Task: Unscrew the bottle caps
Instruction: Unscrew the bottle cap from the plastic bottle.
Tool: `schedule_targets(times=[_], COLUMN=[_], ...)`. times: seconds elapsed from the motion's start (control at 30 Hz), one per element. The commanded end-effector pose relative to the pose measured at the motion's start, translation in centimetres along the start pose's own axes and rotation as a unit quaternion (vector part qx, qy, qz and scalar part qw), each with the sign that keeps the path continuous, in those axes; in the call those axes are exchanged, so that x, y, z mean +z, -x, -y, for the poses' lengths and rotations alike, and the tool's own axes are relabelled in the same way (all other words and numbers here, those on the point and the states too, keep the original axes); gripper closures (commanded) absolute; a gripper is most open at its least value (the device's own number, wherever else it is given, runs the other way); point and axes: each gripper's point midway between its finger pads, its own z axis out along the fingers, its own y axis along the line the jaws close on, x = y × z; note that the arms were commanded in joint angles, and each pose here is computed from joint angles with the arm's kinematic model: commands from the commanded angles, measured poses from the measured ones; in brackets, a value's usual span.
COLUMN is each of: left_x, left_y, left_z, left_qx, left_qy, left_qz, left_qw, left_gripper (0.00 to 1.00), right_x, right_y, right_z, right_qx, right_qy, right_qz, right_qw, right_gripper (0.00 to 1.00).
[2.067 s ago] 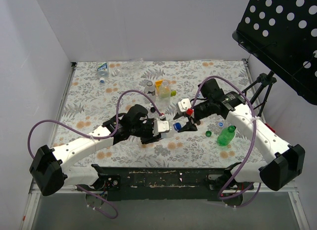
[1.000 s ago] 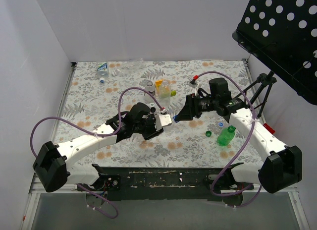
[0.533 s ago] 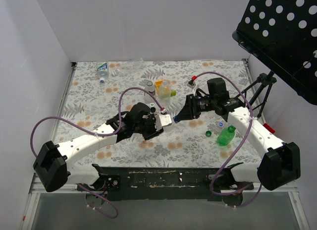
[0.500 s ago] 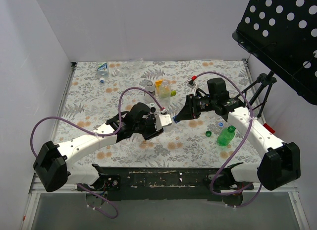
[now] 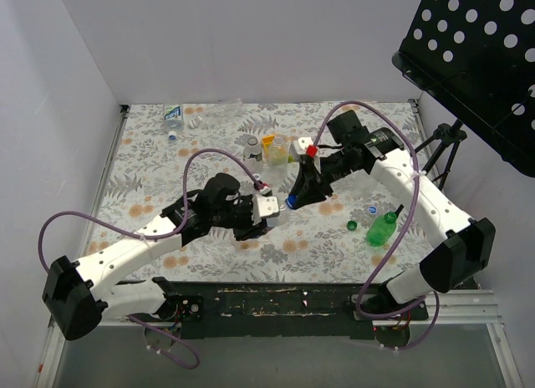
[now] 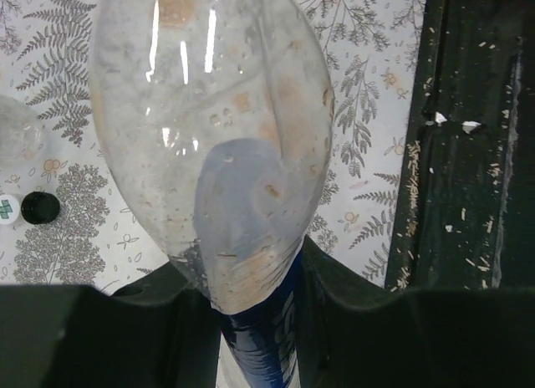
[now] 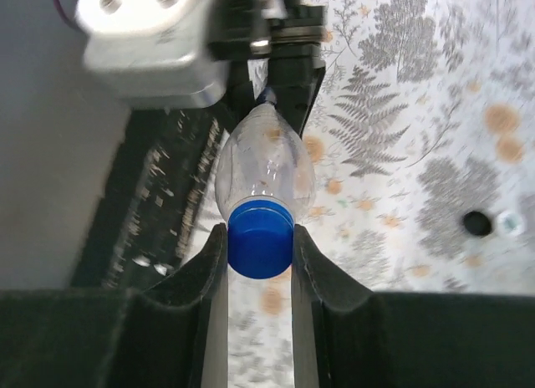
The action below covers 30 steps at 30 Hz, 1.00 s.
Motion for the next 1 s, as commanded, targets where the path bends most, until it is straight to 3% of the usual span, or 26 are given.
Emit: schedule_targets(times=[0.0, 0.13, 0.5, 0.7, 0.97], left_x=[-1.2, -1.8, -2.2, -0.4, -0.1], left_y=[1.6, 1.3, 1.9, 1.5, 1.0], left_z=[3.3, 3.9, 3.2, 1.6, -0.3], left_qx=[0.033, 0.020, 0.023, 0.009, 0.026], left_qy=[-0.090, -0.116, -0.134, -0.115, -0.060], left_qz=[0.048, 0.046, 0.056, 0.042, 0.035], left_qw=[0.994, 0.992, 0.989, 0.992, 0.997], left_gripper=[0.81, 0.81, 0.81, 0.81, 0.82], right_x=[0.7, 1.3, -0.1, 1.0, 0.9], right_y=[0.3, 0.7, 1.0, -1.1, -0.3], right_z=[-3.5, -3.5, -4.6, -4.6, -3.0], right_qx=[-0.262, -0.369, -0.459, -0.416, -0.314], right_qy=[0.086, 0.083, 0.061, 0.062, -0.001], right_qz=[-0.050, -0.088, -0.110, -0.101, -0.084], right_qw=[0.960, 0.921, 0.880, 0.902, 0.946], right_gripper=[0.99, 0.99, 0.99, 0.97, 0.56])
